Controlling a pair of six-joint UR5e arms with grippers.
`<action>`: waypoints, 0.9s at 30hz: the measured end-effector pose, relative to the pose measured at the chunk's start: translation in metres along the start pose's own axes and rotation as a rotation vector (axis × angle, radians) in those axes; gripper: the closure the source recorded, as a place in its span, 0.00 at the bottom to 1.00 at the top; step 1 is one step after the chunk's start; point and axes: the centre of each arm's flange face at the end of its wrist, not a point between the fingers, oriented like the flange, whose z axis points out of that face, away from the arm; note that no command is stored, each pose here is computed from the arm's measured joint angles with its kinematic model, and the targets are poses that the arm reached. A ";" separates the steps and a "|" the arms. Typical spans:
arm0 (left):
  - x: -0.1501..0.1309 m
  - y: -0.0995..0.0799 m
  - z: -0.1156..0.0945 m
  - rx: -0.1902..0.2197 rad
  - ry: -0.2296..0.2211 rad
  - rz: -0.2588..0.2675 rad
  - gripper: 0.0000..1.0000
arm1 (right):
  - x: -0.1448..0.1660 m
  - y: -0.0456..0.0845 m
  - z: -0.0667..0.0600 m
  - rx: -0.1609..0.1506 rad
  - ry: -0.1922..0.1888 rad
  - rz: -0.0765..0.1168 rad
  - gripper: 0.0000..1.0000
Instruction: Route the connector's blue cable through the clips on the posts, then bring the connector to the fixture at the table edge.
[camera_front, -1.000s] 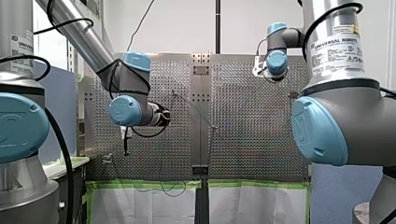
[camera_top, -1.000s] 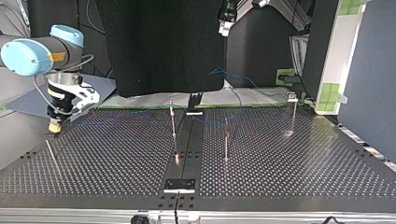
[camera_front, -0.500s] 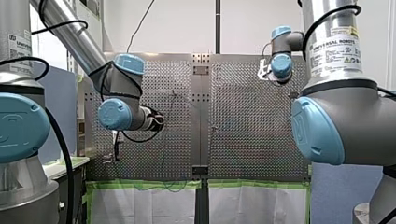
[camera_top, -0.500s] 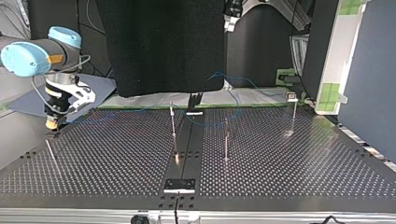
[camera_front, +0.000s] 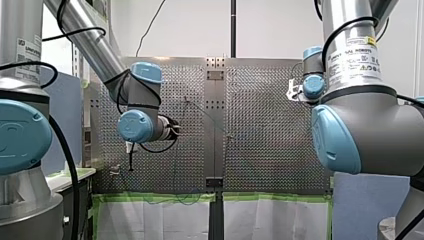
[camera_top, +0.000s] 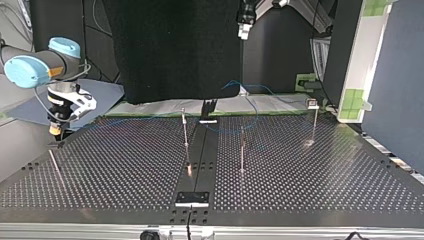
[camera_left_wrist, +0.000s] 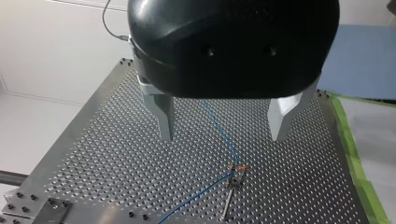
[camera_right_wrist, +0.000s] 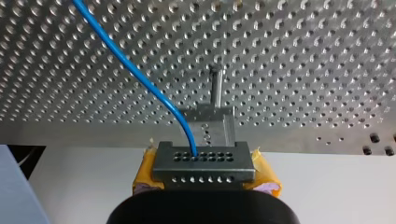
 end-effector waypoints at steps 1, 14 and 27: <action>0.001 0.000 0.001 0.000 -0.004 0.001 0.00 | 0.001 0.005 0.003 0.000 0.006 0.000 1.00; -0.027 0.001 0.001 0.030 -0.020 -0.016 0.00 | 0.010 0.026 0.019 0.059 0.071 -0.037 1.00; -0.031 -0.011 0.015 0.019 -0.001 0.051 0.00 | 0.011 0.031 0.022 0.141 0.061 -0.040 1.00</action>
